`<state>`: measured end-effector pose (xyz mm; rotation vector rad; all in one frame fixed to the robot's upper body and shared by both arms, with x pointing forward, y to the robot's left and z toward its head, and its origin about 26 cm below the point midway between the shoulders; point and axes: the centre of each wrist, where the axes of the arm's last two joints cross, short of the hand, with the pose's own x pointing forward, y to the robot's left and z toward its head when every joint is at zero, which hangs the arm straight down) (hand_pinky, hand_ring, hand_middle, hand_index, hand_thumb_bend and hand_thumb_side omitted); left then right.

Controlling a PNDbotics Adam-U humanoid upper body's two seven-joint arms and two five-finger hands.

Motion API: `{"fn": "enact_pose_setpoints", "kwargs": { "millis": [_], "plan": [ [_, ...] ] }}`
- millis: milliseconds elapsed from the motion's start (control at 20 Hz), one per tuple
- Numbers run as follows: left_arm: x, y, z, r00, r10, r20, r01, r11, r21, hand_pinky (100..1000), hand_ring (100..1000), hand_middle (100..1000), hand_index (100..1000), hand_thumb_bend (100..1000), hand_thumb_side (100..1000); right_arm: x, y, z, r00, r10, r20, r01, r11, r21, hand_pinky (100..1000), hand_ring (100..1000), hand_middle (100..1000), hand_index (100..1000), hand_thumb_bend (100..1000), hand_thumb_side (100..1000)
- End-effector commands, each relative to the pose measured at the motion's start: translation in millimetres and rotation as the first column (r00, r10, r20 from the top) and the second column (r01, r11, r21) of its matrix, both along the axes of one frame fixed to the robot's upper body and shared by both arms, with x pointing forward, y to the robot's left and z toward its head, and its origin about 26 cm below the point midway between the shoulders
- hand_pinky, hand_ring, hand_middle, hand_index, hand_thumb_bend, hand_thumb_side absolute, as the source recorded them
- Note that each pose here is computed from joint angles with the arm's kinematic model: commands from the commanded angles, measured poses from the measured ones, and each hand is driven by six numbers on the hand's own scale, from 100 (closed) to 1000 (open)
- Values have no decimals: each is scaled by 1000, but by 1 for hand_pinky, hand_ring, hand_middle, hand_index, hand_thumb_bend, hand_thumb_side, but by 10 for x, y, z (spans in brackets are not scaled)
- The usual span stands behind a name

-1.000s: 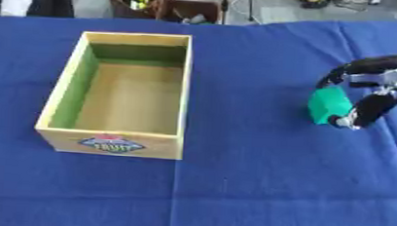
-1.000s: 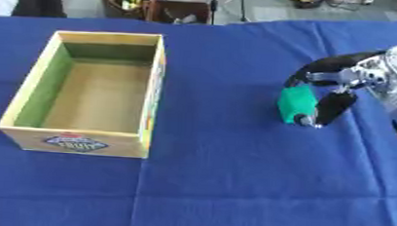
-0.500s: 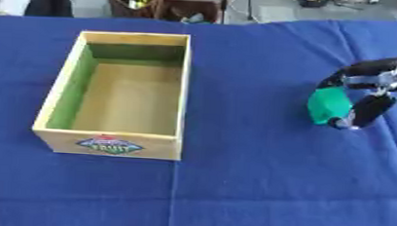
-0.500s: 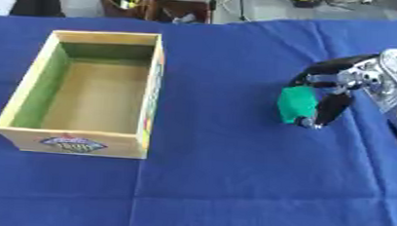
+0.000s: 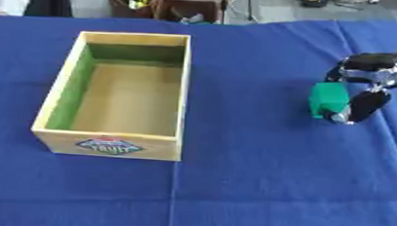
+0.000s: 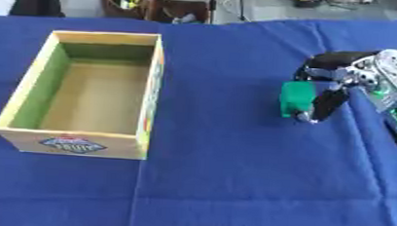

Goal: Pick up objects on the table and place them in the box.

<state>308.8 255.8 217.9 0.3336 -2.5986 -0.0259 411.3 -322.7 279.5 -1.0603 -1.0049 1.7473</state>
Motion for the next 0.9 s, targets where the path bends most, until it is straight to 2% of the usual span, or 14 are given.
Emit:
{"fn": "enact_pose_setpoints", "kwargs": {
  "millis": [50, 400, 700, 900],
  "plan": [
    [-27, -7, 59, 1000, -8, 22, 8, 1000, 4, 542, 718, 878, 825, 100, 970, -44, -25, 193, 998, 0, 71, -2, 1000, 22, 754, 780, 480, 501, 100, 418],
    [-29, 1, 53, 1000, -4, 18, 4, 1000, 5, 542, 718, 876, 826, 100, 965, -160, 112, 432, 981, 27, 194, -43, 996, 79, 734, 757, 432, 450, 100, 429],
    [-30, 6, 49, 1000, -2, 14, 2, 1000, 5, 542, 718, 876, 827, 100, 963, -263, 371, 666, 948, 85, 305, -124, 986, 111, 722, 744, 408, 426, 100, 442],
    [-31, 5, 48, 1000, -4, 13, 4, 1000, 6, 543, 718, 875, 827, 100, 962, -297, 645, 803, 920, 142, 366, -198, 973, 120, 715, 732, 397, 417, 100, 463]
  ]
}}
